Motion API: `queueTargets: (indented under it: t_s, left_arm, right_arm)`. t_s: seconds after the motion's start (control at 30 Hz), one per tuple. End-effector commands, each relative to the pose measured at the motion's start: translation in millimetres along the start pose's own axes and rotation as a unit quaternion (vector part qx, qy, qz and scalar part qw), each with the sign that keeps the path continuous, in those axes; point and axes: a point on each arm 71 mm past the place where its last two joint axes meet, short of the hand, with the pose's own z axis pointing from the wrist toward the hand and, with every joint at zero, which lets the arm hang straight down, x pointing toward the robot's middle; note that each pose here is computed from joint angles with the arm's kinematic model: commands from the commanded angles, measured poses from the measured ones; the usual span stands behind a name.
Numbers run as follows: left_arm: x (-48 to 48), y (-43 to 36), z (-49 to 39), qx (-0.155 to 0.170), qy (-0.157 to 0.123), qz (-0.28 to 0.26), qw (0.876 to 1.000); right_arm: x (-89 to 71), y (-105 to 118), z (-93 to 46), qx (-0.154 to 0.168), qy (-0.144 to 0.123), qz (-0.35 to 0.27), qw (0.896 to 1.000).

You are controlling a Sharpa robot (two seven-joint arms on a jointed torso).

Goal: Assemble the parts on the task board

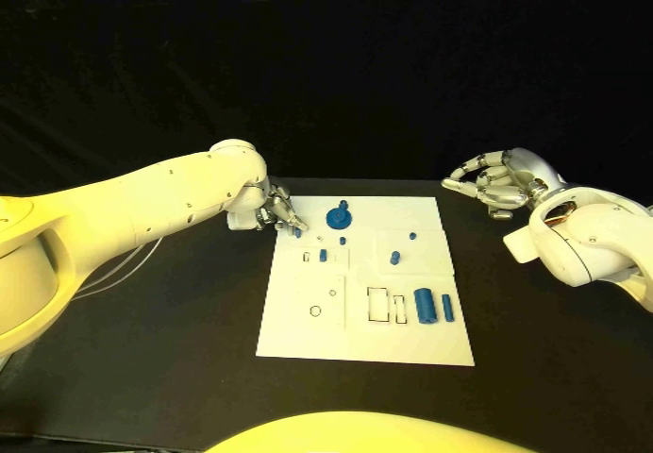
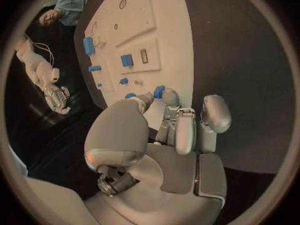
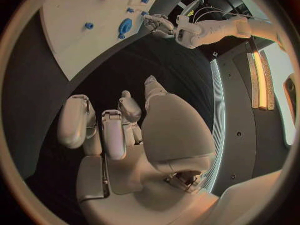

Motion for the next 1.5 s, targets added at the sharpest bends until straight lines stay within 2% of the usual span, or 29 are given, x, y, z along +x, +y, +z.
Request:
queueTargets:
  t_s: [0.03,0.53,0.83,1.2,1.5]
  left_arm:
    - [1.5,-1.6,0.5,0.003,0.004,0.0,1.0]
    - [3.2,-2.6,0.1,0.018,0.012,-0.025,0.999]
    - [4.4,-0.2,-2.0,0.025,0.016,-0.051,0.998]
    - [12.6,3.8,-13.7,0.047,0.036,-0.084,0.995]
    - [24.2,3.4,-24.3,0.065,0.027,-0.096,0.993]
  right_arm:
    - [0.8,0,0.0,-0.001,0.002,0.0,1.0]
    - [0.9,0,0.3,-0.001,0.003,0.0,1.0]
    - [0.9,0,0.6,0.0,0.003,0.0,1.0]
    - [-0.5,-2,0.2,0.002,0.002,-0.001,1.0]
    - [-2.2,-3,0.8,0.001,-0.003,-0.002,1.0]
